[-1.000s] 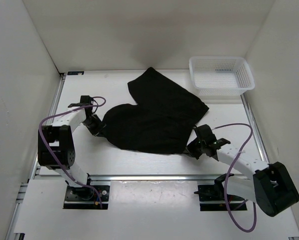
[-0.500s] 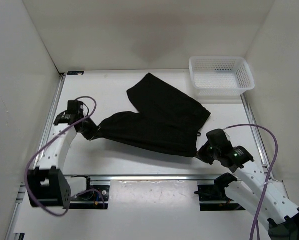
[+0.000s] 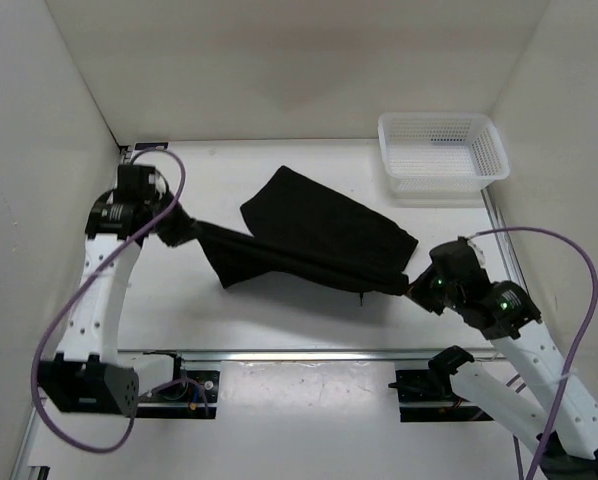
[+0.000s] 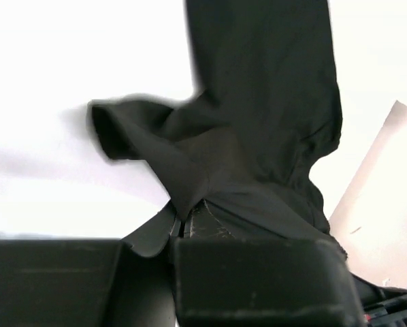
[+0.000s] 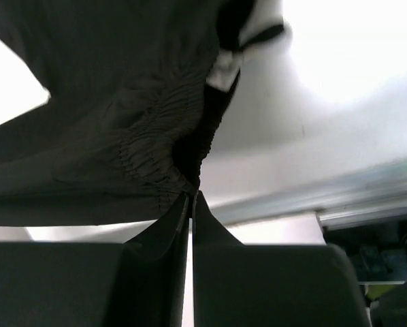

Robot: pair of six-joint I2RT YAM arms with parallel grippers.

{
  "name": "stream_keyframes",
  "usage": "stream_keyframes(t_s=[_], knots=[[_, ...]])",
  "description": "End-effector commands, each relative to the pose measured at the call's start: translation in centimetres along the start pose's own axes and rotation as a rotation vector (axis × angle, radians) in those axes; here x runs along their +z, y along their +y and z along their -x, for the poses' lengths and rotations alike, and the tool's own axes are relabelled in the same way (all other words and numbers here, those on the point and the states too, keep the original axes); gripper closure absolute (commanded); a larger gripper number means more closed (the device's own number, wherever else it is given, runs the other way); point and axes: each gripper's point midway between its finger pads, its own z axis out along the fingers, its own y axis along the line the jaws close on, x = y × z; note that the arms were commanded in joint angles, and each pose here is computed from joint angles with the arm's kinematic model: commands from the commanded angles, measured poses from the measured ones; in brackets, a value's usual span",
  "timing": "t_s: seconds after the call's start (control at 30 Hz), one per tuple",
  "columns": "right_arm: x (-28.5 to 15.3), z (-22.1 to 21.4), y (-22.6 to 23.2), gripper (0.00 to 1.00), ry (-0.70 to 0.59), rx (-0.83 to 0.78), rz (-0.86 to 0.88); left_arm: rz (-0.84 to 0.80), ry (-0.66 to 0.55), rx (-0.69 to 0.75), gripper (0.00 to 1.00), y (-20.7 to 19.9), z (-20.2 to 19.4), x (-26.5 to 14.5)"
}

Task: Fold and stack the shorts
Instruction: Fold the shorts

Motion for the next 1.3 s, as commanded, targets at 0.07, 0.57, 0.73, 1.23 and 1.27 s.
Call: stream_keyframes(t_s=[0.07, 0.57, 0.73, 1.23, 1.27], knots=[[-0.1, 6.1, -0.3, 1.00, -0.230, -0.112, -0.176, 0.048, -0.111, 0.155, 0.90, -4.4, 7.4, 2.7], [6.5, 12.2, 1.2, 1.00, -0.249, -0.115, -0.304, -0.008, -0.109, 0.373, 0.90, -17.3, 12.2, 15.3], [8.2, 14.6, 0.0, 1.00, -0.263, -0.092, -0.328, -0.062, -0.117, 0.412, 0.90, -20.0, 12.0, 17.6], [13.2, 19.9, 0.8, 0.00, -0.236, -0.017, -0.227, -0.321, -0.202, 0.458, 0.00, -27.1, 12.5, 20.8], [13.2, 19.4, 0.4, 0.00, -0.231, -0.017, -0.232, -0.300, -0.198, 0.463, 0.00, -26.1, 12.9, 20.3]])
